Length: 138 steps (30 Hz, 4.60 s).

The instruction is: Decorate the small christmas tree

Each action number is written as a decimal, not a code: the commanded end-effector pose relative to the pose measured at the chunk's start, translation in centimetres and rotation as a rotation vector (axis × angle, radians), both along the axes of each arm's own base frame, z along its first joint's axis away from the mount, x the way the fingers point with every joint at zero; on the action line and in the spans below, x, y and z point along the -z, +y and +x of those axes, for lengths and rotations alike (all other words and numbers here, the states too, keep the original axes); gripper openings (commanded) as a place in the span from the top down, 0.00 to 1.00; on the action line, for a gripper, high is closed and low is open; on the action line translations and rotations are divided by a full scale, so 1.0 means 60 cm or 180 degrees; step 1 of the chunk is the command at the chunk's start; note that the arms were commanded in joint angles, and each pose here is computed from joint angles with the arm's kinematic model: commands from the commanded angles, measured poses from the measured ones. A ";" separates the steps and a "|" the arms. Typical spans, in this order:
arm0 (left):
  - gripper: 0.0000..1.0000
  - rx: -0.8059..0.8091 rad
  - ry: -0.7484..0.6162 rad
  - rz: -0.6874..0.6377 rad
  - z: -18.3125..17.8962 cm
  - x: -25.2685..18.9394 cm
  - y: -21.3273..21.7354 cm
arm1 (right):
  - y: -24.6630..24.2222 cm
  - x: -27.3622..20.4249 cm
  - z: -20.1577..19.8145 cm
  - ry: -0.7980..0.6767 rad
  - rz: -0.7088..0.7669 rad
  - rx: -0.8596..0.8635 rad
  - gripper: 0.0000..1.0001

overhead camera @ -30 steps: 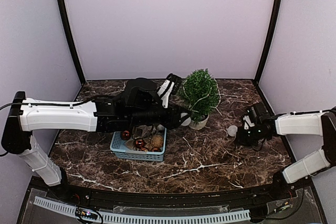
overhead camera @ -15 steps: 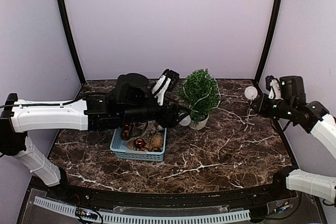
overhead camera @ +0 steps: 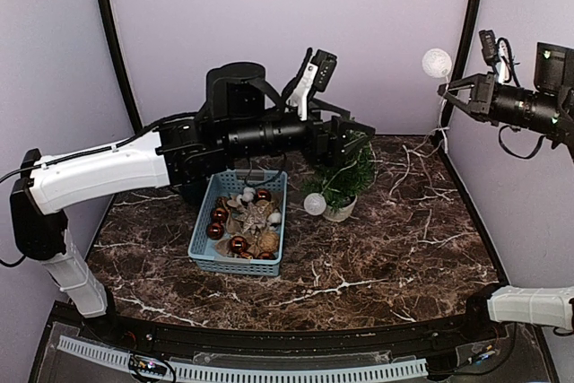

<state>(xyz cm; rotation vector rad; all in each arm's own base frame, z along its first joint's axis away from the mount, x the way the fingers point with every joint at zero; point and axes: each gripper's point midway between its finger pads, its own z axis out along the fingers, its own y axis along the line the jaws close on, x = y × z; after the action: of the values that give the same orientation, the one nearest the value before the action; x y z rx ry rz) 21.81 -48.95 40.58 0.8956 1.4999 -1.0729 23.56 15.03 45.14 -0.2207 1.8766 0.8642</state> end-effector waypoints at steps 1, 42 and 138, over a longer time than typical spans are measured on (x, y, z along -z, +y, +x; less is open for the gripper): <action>0.20 0.0296 -0.0007 -0.0164 -0.010 -0.032 -0.037 | 0.039 -0.007 -0.034 -0.0024 0.0075 -0.0599 1.00; 0.50 0.0477 -0.0269 0.0060 0.013 0.085 -0.176 | 0.072 -0.023 -0.099 -0.0198 0.0442 -0.1305 1.00; 0.91 -0.0856 0.0900 0.0861 0.357 0.287 0.088 | 0.074 0.283 0.214 0.1010 -0.1443 0.1287 1.00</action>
<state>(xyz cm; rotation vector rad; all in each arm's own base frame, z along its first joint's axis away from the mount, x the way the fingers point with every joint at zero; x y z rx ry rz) 43.62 -44.10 21.92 0.6894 1.9785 -0.8378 37.58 20.04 28.31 0.0308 2.2742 0.1747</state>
